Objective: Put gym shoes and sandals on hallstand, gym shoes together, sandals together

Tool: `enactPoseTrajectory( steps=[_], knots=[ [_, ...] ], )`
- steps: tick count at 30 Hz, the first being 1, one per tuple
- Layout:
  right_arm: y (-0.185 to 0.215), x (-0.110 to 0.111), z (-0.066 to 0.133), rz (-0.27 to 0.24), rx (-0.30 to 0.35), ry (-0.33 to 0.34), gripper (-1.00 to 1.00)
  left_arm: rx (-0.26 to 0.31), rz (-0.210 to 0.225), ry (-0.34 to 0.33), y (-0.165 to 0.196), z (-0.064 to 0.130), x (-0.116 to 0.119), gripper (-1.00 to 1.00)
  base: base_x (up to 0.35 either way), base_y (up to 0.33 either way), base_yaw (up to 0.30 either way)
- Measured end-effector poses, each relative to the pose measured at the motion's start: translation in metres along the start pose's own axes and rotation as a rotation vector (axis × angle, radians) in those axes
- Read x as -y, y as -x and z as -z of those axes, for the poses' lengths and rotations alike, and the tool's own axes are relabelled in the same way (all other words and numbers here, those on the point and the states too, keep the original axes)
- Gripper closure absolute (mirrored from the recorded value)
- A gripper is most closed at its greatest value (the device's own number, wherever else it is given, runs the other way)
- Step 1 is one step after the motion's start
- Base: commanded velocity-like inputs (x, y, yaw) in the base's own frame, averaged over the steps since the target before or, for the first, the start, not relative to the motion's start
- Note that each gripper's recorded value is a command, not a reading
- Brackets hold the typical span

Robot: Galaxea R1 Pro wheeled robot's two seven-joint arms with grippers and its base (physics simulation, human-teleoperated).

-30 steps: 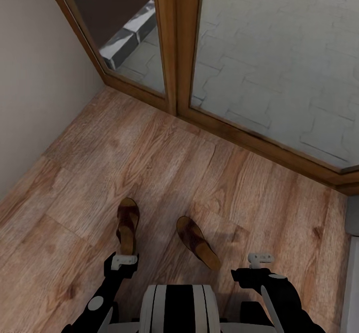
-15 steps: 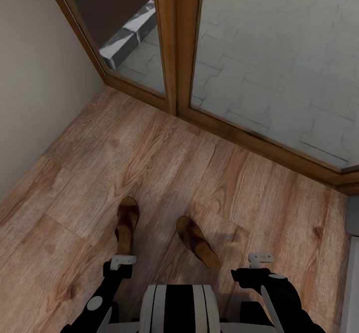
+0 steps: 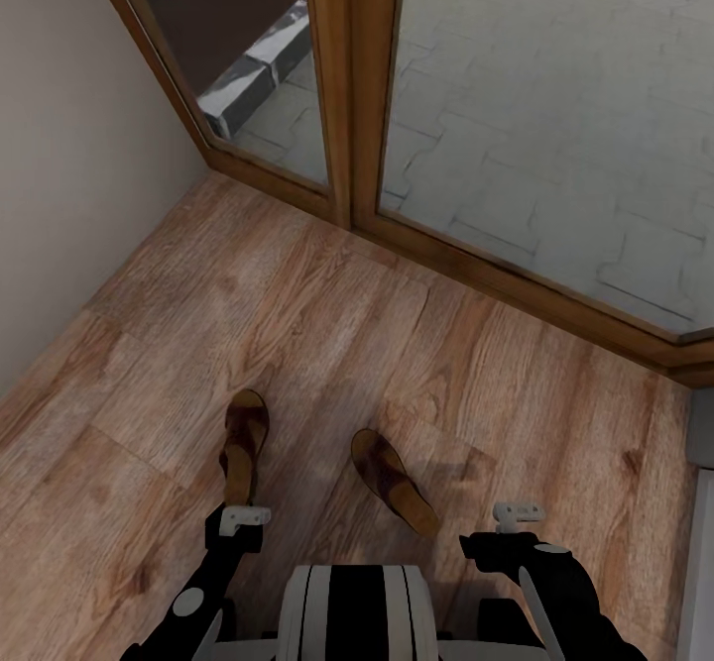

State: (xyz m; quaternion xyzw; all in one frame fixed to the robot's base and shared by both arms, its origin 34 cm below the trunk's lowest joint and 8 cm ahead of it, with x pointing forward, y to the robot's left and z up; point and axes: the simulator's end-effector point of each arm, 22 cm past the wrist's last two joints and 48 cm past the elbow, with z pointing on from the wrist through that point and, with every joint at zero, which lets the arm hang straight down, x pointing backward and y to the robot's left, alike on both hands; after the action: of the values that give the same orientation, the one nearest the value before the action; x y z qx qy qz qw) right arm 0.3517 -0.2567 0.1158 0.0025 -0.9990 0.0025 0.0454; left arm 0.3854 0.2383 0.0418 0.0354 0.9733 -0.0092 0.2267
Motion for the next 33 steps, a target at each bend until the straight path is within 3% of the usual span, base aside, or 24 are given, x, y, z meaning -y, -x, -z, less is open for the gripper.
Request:
enactPoseTrajectory(
  steps=[21,28,33],
  knots=[
    [0.024,0.0,0.024,0.0,0.069,0.0,-1.0,0.077,-0.002,0.005,0.042,0.008,-0.003,1.0,0.0,0.0,0.0],
    [0.033,-0.001,0.034,0.001,0.099,0.002,-1.0,0.199,-0.004,0.017,0.105,0.011,-0.008,1.0,0.0,0.0,0.0],
    [0.041,-0.001,0.041,0.001,0.124,0.001,-1.0,0.203,-0.003,0.024,0.125,0.014,-0.01,1.0,0.0,0.0,0.0]
  ],
)
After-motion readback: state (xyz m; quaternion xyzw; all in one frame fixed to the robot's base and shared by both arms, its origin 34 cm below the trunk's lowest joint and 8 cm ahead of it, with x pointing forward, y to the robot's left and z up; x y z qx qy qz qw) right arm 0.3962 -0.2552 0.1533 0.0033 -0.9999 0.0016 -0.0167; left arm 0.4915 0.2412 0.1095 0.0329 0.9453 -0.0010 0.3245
